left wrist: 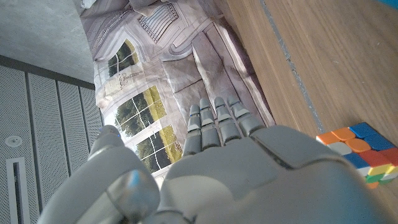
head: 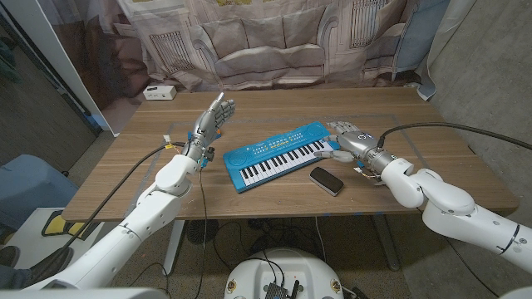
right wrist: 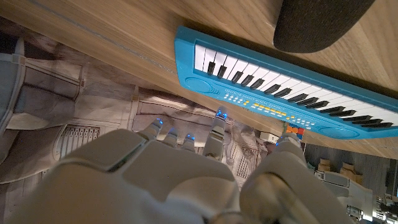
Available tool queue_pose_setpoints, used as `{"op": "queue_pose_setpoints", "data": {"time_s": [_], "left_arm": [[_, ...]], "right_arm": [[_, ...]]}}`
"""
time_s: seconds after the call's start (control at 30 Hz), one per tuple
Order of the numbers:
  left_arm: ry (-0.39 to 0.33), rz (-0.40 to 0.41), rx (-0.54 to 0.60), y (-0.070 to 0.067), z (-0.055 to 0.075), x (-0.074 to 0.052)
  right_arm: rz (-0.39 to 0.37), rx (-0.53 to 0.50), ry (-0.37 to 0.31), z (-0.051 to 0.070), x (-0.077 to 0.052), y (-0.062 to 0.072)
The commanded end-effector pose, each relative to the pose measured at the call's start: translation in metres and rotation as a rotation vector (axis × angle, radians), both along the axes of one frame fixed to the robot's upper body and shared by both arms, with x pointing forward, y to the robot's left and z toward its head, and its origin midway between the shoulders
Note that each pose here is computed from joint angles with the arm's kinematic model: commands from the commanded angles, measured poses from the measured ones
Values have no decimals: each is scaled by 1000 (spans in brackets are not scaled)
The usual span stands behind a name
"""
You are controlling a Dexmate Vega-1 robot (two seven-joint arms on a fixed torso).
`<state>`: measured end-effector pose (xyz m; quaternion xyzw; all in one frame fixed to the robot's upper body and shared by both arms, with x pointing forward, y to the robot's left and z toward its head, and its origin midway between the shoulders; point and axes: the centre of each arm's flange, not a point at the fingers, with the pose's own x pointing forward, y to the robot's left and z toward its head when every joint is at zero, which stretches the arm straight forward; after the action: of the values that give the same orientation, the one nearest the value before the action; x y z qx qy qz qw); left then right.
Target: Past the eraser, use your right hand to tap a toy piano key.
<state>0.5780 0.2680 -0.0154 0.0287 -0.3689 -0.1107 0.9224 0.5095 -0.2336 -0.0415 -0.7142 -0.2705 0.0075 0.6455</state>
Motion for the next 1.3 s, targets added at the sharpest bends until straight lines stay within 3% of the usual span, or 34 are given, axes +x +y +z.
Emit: {"op": "queue_pose_setpoints", "data": {"time_s": [0.03, 1.3], "left_arm": [[-3, -2, -8, -1, -2, -2], [-6, -8, -13, -8, -2, 1]], "right_arm": [[-8, -17, 26, -3, 4, 4], [-37, -30, 87, -17, 21, 5]]}}
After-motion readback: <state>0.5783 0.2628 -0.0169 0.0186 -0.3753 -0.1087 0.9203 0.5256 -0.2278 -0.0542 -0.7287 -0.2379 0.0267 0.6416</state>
